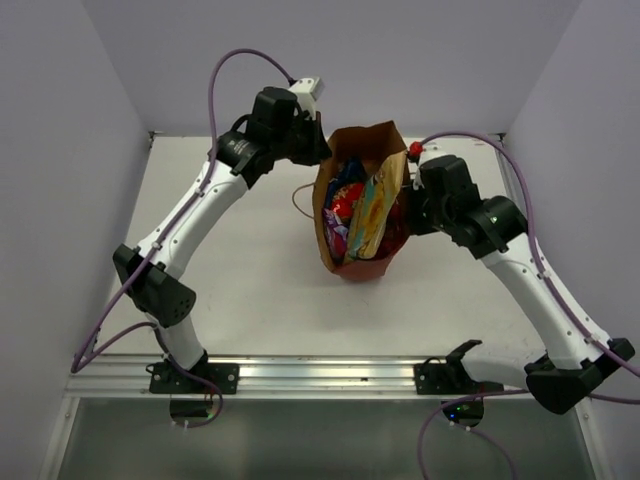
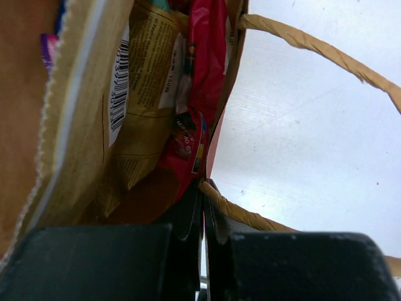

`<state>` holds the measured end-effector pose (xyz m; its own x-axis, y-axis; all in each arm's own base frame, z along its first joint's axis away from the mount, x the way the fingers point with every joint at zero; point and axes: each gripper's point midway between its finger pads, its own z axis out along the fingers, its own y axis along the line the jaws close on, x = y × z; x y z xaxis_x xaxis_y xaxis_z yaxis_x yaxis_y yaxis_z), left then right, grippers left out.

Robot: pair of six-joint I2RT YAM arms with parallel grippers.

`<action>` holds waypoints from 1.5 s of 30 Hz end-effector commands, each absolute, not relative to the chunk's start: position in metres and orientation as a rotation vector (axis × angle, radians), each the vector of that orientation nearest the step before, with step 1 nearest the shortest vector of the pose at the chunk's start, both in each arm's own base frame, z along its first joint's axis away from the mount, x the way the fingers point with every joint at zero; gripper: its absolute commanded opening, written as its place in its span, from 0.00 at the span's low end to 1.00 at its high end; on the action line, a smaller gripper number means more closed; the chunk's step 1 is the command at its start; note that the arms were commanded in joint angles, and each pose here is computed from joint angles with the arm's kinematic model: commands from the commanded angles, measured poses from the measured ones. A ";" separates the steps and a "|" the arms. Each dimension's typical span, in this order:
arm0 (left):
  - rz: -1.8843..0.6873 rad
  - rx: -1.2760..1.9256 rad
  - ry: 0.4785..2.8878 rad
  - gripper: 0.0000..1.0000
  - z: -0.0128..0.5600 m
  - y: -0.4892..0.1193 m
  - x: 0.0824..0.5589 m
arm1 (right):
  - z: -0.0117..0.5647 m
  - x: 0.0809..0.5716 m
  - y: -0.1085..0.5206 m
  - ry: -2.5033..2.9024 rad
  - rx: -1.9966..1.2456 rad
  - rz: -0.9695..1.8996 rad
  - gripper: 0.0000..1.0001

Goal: Place the snacks into the paper bag

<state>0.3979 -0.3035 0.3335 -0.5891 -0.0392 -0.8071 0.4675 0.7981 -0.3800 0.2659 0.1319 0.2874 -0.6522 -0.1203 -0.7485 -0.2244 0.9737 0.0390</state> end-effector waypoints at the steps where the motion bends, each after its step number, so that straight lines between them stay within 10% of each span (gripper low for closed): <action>1: -0.747 0.303 2.031 0.00 0.339 -0.304 0.416 | 0.278 0.285 0.144 2.277 -0.227 0.166 0.00; 18: -0.702 0.229 2.091 0.00 0.304 -0.310 0.472 | 0.304 0.330 0.146 2.180 -0.168 0.057 0.00; 30: -0.786 0.218 1.957 0.39 0.365 -0.315 0.469 | 0.309 0.352 0.155 2.163 -0.152 0.039 0.05; 45: -0.861 0.253 1.809 0.42 0.416 -0.307 0.438 | 0.302 0.341 0.131 2.171 -0.099 -0.066 0.06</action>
<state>0.4575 -0.3144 0.3590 -0.5077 -0.1615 -0.8463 0.4792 0.7634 -0.4331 0.3427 0.1453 0.2837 -0.6159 -0.1213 -0.7784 -0.1049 0.9919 -0.0716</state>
